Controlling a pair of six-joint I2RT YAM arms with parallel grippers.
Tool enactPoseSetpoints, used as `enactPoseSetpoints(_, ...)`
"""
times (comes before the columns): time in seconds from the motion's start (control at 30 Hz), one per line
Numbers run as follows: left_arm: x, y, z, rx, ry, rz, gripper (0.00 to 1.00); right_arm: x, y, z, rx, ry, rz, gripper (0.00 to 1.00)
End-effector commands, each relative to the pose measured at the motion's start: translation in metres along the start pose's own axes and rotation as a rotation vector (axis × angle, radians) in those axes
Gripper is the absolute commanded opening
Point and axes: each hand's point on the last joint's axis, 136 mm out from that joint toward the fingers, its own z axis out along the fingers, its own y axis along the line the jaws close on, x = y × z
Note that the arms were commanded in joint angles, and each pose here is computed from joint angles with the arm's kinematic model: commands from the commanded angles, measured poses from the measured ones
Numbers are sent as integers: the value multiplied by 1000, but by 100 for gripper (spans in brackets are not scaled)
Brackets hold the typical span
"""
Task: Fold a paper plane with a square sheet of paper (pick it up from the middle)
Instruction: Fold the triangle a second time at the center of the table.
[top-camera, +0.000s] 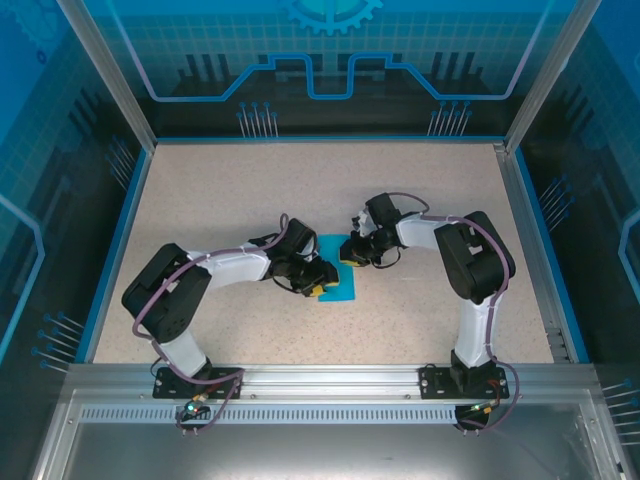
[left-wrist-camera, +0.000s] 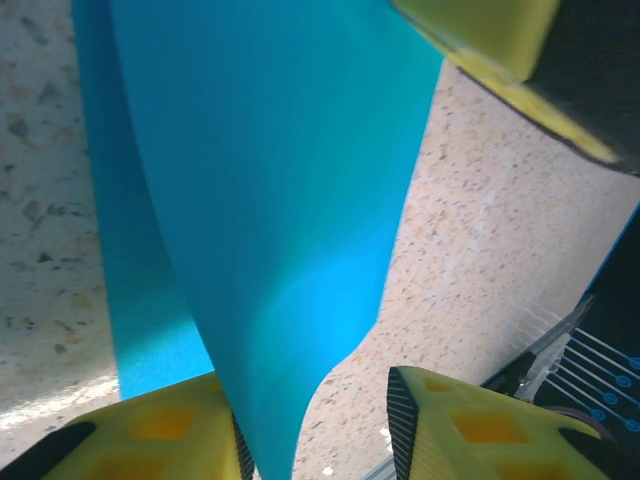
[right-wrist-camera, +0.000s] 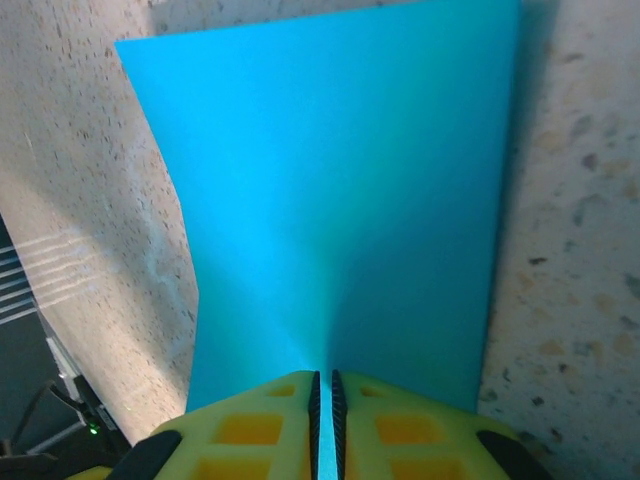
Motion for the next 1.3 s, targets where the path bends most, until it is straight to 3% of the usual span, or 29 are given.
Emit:
enactPoseSetpoints(0.0, -1, -23, -8, 54, -10, 60, 38, 12, 4, 1, 43, 42, -66, 13)
enactPoseSetpoints(0.17, -2, -20, -4, 50, -5, 57, 33, 14, 15, -2, 36, 38, -104, 12)
enactPoseSetpoints(0.43, -2, -24, -5, 58, -6, 69, 33, 9, 14, -32, 114, -72, -133, 13)
enactPoseSetpoints(1.03, -5, -34, -4, 81, 0, 84, 29, 36, -20, 1, 230, 88, -99, 10)
enactPoseSetpoints(1.13, -7, -40, -3, 101, 5, 90, 29, 40, -17, 4, 208, 108, -104, 10)
enactPoseSetpoints(1.27, -9, -44, -2, 110, 4, 92, 29, 30, 1, -12, 120, 43, -115, 11)
